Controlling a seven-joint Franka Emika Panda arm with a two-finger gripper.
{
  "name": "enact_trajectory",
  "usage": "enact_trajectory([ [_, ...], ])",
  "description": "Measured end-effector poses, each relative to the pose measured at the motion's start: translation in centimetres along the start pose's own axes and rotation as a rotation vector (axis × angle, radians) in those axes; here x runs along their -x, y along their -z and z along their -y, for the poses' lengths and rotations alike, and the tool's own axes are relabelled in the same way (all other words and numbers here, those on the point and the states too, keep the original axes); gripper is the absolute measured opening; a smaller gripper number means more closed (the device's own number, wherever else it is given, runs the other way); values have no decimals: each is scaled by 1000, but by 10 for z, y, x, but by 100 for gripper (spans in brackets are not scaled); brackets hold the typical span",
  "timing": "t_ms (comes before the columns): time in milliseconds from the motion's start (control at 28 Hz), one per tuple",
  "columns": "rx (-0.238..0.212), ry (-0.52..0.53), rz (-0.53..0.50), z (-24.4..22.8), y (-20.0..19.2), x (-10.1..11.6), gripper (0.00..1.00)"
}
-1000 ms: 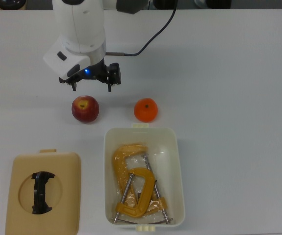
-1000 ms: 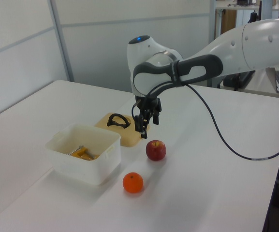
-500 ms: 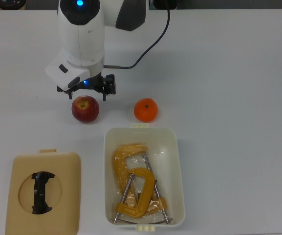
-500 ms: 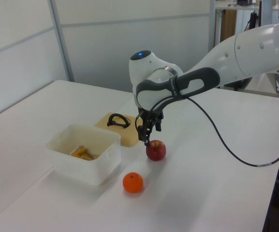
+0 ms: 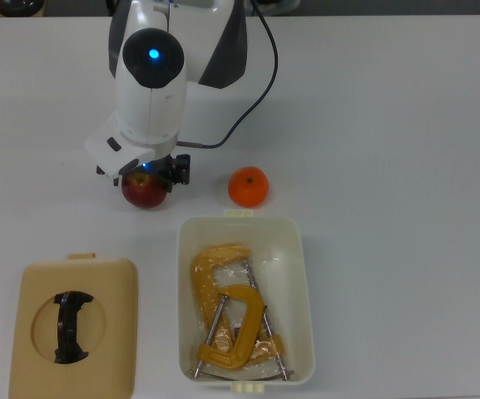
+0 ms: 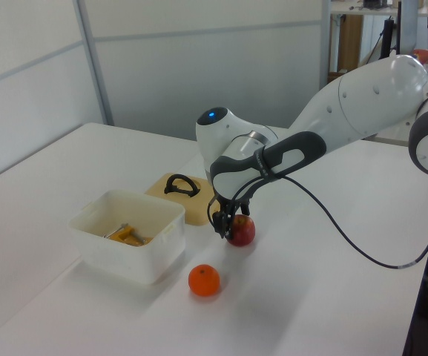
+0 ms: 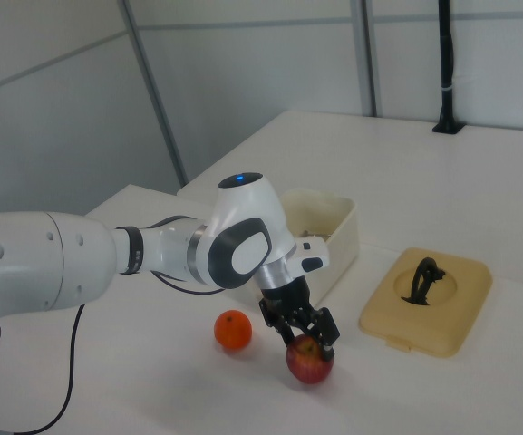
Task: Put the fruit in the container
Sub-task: 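Close the gripper on the red apple and lift it, then carry the apple over the white container and release it inside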
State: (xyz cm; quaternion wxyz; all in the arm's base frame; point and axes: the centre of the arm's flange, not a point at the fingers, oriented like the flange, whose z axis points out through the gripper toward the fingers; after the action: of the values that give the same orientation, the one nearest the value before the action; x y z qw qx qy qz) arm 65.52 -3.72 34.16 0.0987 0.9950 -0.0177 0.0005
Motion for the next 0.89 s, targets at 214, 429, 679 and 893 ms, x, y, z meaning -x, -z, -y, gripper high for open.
enact_trajectory([
  [214, 17, 14, -1, 2, 0, 0, 87],
  [429, 14, 10, -22, -1, 13, -1, 87],
  [679, -31, -54, -92, -28, 72, 5, 87],
  [893, -125, -162, -177, -46, 123, 1, 87],
])
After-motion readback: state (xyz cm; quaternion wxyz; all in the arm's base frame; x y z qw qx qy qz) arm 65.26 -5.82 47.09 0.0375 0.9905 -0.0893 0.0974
